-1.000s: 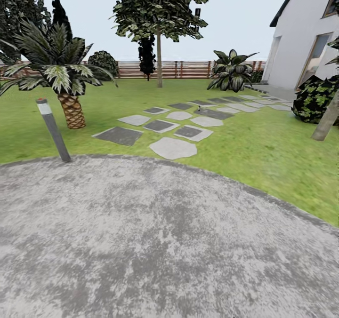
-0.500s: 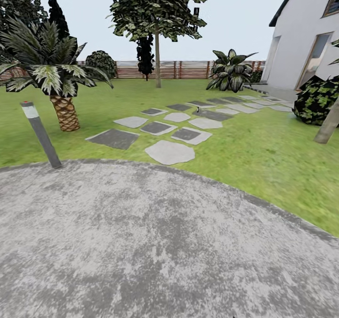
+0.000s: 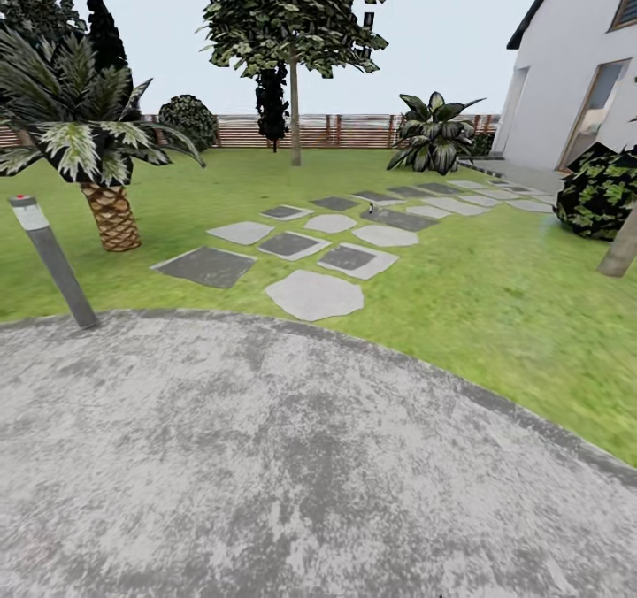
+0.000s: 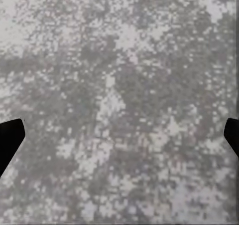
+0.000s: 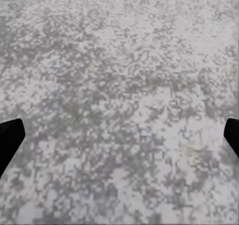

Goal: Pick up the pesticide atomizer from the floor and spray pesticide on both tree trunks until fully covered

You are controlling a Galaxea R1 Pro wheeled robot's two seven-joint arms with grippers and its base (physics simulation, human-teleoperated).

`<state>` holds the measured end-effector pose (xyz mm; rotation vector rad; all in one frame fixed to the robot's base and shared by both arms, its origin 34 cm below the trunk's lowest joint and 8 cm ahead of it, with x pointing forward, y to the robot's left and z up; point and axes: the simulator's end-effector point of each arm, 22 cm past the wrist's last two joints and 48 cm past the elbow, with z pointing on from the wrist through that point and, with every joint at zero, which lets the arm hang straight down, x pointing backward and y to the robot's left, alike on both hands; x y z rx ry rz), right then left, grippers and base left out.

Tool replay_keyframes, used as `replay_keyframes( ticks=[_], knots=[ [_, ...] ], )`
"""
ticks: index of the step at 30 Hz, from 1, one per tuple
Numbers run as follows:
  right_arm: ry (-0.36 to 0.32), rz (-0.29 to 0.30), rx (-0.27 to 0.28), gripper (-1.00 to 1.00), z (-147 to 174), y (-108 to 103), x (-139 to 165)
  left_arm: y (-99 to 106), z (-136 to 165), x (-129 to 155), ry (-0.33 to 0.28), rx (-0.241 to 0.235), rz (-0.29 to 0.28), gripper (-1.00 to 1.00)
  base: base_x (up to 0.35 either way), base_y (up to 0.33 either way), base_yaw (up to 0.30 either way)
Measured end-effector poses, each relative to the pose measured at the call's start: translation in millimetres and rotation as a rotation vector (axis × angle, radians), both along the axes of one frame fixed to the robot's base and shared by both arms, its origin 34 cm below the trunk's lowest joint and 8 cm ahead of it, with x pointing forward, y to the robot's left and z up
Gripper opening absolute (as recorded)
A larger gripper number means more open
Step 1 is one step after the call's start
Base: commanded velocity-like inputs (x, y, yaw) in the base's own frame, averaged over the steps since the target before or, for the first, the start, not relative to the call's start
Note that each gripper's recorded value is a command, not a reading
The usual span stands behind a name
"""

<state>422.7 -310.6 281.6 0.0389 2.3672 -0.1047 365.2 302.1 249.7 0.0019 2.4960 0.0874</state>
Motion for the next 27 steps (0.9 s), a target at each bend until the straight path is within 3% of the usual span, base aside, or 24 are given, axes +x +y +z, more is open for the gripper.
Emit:
replay_keyframes(
  ticks=[11,27],
  knots=[
    [0.000,0.005,0.000,1.00,0.0,0.8,0.0,0.0,0.0,0.0,0.000,0.000,0.000,1.00,0.335,-0.092,0.000],
    [-0.001,0.005,-0.001,1.00,0.2,0.0,0.2,0.0,0.0,0.1,0.000,0.000,0.000,1.00,0.337,-0.003,0.000]
  ],
)
